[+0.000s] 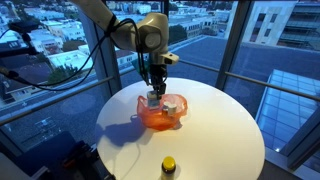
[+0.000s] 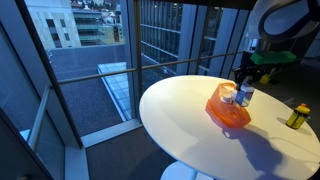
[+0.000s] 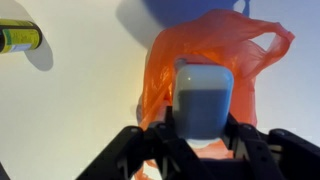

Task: Put the blue box in the plastic bag

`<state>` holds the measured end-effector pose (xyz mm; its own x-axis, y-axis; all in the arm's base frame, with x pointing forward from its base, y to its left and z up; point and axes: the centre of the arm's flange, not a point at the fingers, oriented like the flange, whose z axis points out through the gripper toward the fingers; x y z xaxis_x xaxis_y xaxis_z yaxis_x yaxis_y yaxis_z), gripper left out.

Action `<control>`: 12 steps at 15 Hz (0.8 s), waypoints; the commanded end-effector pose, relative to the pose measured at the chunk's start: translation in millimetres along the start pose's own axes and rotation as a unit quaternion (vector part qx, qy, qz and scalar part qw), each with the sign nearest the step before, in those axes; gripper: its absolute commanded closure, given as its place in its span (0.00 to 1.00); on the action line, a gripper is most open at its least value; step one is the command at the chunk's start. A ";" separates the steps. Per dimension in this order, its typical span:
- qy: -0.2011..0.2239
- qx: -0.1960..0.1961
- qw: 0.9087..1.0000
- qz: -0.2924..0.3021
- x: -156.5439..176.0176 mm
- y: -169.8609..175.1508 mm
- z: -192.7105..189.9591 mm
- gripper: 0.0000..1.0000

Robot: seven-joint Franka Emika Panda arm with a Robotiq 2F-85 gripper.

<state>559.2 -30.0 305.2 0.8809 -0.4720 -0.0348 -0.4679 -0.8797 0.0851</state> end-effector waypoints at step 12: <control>0.041 0.023 0.997 -0.063 18.1 -38.2 44.1 0.80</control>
<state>575.1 -8.0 266.2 0.9223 -0.3855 0.0284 -0.3864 -0.9208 0.0519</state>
